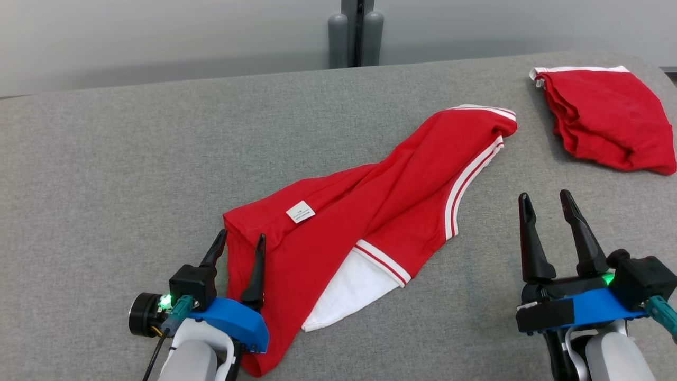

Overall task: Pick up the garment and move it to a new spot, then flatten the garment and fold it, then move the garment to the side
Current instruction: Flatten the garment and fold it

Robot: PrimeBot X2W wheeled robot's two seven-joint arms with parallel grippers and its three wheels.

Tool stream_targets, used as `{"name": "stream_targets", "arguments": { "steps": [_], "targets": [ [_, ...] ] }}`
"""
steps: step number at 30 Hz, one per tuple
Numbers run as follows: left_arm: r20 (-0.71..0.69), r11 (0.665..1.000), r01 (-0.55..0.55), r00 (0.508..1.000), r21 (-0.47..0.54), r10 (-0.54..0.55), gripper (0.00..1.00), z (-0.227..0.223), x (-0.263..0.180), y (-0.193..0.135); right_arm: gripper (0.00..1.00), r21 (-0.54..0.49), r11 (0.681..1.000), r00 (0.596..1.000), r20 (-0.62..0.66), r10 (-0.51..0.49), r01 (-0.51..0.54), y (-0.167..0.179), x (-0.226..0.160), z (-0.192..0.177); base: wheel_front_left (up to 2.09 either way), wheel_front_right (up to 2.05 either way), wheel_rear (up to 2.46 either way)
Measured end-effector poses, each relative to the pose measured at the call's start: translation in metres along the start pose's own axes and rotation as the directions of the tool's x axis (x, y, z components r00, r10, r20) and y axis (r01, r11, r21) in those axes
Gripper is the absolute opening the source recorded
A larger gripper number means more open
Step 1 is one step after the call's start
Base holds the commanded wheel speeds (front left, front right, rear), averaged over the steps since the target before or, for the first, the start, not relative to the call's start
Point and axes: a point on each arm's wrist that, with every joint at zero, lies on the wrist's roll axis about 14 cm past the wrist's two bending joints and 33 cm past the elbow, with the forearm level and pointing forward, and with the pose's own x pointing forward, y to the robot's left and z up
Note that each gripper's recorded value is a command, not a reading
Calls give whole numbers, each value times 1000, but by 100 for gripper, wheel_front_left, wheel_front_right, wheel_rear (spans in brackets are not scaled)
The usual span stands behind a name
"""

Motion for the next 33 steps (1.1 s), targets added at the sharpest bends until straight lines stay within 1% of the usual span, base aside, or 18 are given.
{"name": "stream_targets", "arguments": {
  "steps": [6, 16, 17, 18, 19, 23, 27, 30, 33],
  "targets": [
    [-68, 999, 38, 997, -3, -38, 100, -20, 5, -9, 100, -1, 1000, 1000, 0, -14, 14, -5, 2, 0, 0, 0, 0],
    [-97, 997, 75, 993, 0, -74, 100, -22, 24, -16, 100, 3, 1000, 1000, -11, -27, 27, -10, 1, -4, 0, 0, 0],
    [-101, 997, 75, 992, 0, -75, 52, -23, 25, -16, 100, 3, 1000, 1000, -12, -29, 29, -10, 1, -4, 0, 0, 0],
    [-100, 997, 74, 992, -2, -74, 15, -22, 27, -15, 100, 3, 1000, 999, -14, -30, 30, -11, 1, -5, 0, 0, 0],
    [-95, 997, 76, 993, 0, -76, 0, -19, 29, -15, 100, 5, 1000, 999, -14, -31, 31, -11, 1, -5, 0, 0, 0],
    [-10, 998, 61, 998, 2, -61, 0, 12, 41, -8, 100, 7, 999, 999, -9, -35, 35, -12, 1, -3, 0, 0, 0],
    [76, 999, 44, 996, 28, -46, 0, 42, 38, 1, 100, 14, 1000, 1000, 0, -27, 27, -9, 0, 0, 0, 0, 0],
    [166, 997, 37, 985, 63, -47, 0, 74, 33, 5, 100, 23, 1000, 1000, 15, -12, 12, -3, 1, 6, 0, 0, 0],
    [260, 994, 32, 964, 106, -59, 0, 108, 25, 5, 100, 30, 1000, 1000, 28, 2, -3, 3, 0, 10, 0, 0, 0]
  ]
}}
